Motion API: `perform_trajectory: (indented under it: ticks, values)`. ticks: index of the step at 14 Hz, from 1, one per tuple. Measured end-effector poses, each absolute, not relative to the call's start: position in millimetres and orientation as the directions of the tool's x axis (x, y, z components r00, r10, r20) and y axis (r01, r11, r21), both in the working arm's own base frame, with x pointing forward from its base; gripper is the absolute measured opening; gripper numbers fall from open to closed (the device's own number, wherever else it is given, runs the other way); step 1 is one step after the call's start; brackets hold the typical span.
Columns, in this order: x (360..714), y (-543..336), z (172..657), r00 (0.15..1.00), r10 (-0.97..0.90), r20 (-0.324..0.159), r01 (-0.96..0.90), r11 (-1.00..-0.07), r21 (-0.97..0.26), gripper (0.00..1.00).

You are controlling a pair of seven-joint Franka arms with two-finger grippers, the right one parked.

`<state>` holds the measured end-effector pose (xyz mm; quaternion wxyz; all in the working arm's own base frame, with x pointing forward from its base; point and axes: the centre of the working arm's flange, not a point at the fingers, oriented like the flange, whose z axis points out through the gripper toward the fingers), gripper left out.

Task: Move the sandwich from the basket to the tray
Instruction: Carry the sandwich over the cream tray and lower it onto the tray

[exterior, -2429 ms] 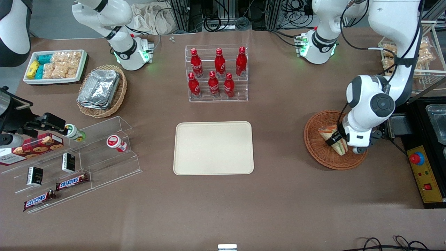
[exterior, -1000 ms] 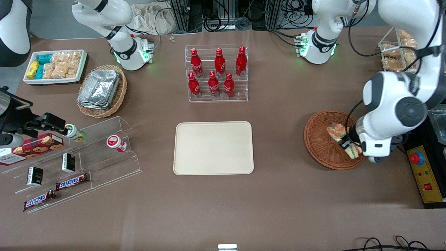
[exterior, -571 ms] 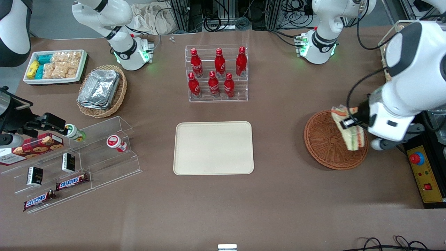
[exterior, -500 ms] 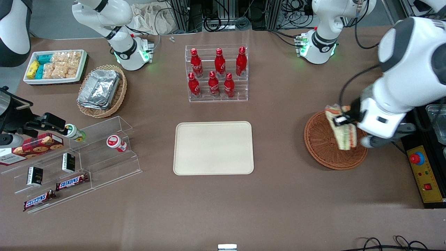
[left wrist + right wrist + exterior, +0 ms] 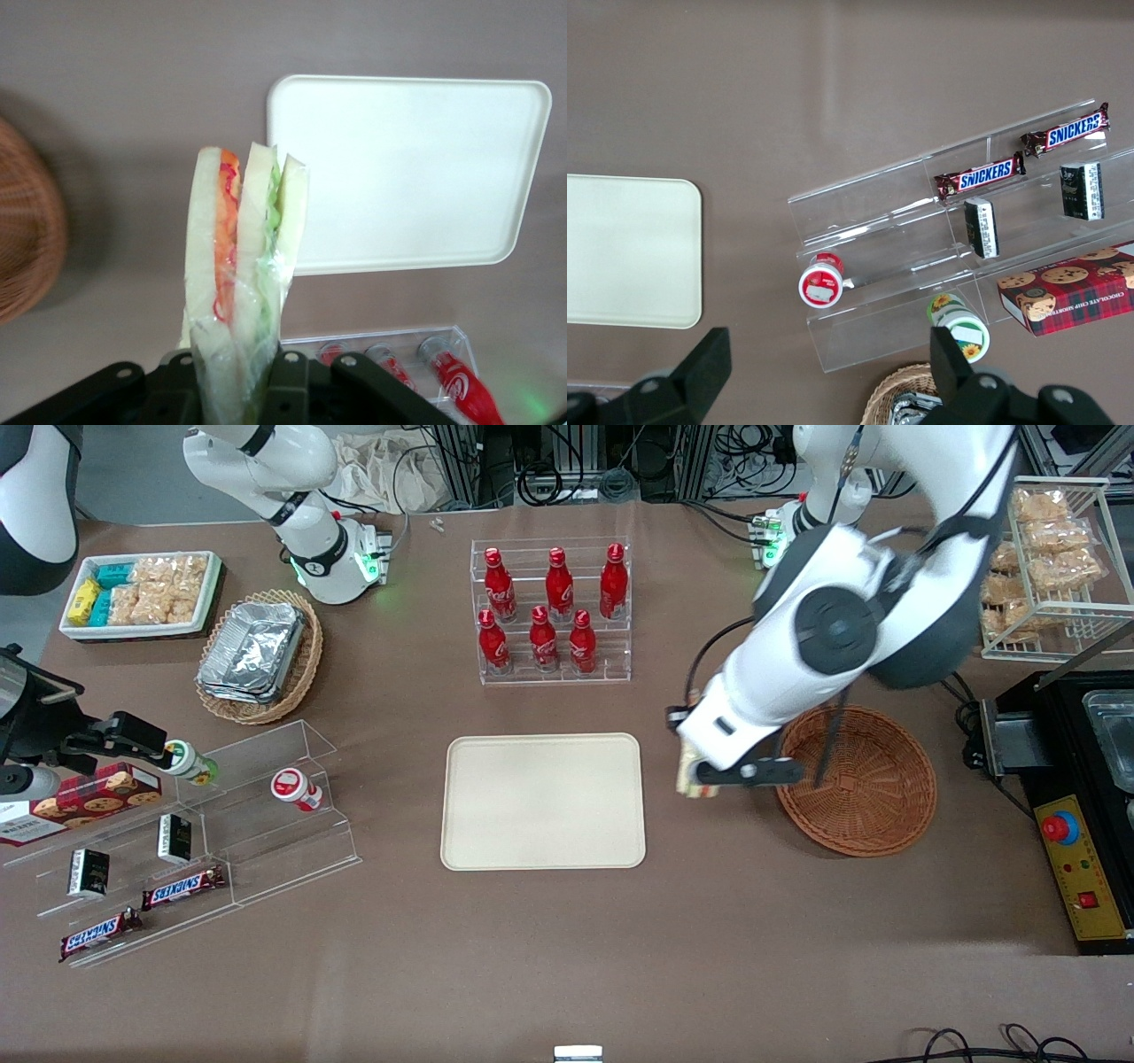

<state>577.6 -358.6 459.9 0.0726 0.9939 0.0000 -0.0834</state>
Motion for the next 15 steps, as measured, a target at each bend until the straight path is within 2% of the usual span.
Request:
perform_trajectory:
  ticks: [3, 5, 8, 11, 15]
  values:
    - [583.6, -400.5, 383.6, 0.986, -0.004, -0.164, 0.023, -0.987, 0.161, 0.19]
    - [582.6, -418.1, 335.7, 0.989, 0.022, -0.144, 0.037, -0.994, 0.105, 0.19]
    - [582.4, -426.6, 283.8, 0.987, 0.050, -0.153, 0.061, -0.995, 0.072, 0.19]
    - [579.5, -435.5, 248.7, 0.984, 0.071, -0.164, 0.086, -0.993, 0.082, 0.19]
    - [576.0, -440.8, 233.8, 0.982, 0.077, -0.172, 0.093, -0.992, 0.083, 0.16]
